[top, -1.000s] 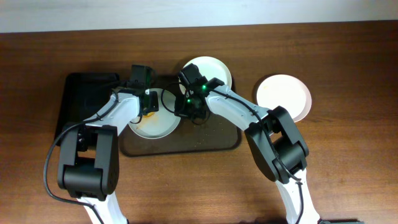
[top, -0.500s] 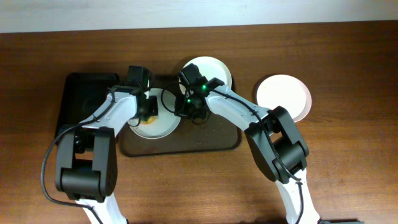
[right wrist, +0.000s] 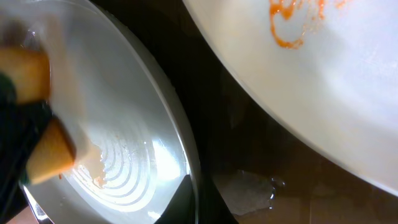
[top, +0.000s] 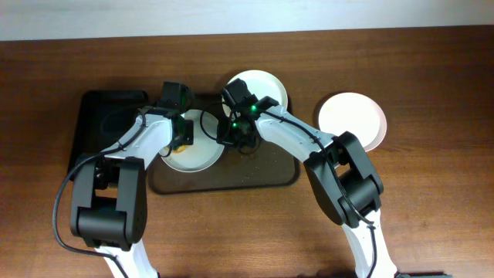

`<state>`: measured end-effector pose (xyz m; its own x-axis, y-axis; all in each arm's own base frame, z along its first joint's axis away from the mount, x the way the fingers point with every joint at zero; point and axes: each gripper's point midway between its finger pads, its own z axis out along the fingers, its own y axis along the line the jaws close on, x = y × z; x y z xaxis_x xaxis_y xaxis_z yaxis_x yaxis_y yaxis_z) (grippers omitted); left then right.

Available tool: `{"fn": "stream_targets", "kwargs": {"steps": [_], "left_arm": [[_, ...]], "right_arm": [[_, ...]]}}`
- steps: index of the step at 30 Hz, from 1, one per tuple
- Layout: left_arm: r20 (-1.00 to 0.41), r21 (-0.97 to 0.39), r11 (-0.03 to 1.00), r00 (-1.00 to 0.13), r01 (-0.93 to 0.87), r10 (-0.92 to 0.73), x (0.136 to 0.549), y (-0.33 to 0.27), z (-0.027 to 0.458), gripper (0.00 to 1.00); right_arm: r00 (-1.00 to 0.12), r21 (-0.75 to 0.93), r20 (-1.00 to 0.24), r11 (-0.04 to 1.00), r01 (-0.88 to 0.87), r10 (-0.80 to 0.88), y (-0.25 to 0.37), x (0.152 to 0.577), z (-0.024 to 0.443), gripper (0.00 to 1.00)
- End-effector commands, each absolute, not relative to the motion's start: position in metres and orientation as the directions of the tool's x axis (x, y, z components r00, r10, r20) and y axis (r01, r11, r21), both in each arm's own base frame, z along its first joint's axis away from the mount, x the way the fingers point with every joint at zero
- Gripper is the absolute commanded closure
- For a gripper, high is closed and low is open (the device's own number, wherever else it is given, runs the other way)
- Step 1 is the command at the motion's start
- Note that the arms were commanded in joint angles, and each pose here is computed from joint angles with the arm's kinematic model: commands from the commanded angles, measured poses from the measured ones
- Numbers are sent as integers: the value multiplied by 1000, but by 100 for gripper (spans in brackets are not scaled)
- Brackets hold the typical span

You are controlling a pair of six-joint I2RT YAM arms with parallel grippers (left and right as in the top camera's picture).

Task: Clean dirty plates on tray and stack at the side

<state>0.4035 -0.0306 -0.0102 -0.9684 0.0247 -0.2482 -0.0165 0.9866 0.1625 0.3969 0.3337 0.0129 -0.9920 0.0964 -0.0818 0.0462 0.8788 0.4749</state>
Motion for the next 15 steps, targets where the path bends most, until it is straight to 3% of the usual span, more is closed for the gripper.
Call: {"fn": "stream_targets", "kwargs": {"steps": [1, 4, 9, 15], "left_arm": [[209, 227, 973, -974, -43, -91, 277, -12, -104, 99], [193, 217, 975, -977, -51, -94, 281, -14, -105, 99], [-9, 211, 974, -996, -87, -88, 330, -14, -111, 99], [-192, 199, 976, -972, 93, 132, 385, -23, -107, 99]], "right_arm": [[-992, 481, -77, 875, 54, 104, 332, 402, 8, 96], [-992, 480, -77, 876, 53, 102, 332, 402, 8, 96], [-992, 481, -79, 875, 51, 101, 332, 402, 8, 96], [-993, 479, -84, 877, 36, 87, 332, 401, 8, 96]]}}
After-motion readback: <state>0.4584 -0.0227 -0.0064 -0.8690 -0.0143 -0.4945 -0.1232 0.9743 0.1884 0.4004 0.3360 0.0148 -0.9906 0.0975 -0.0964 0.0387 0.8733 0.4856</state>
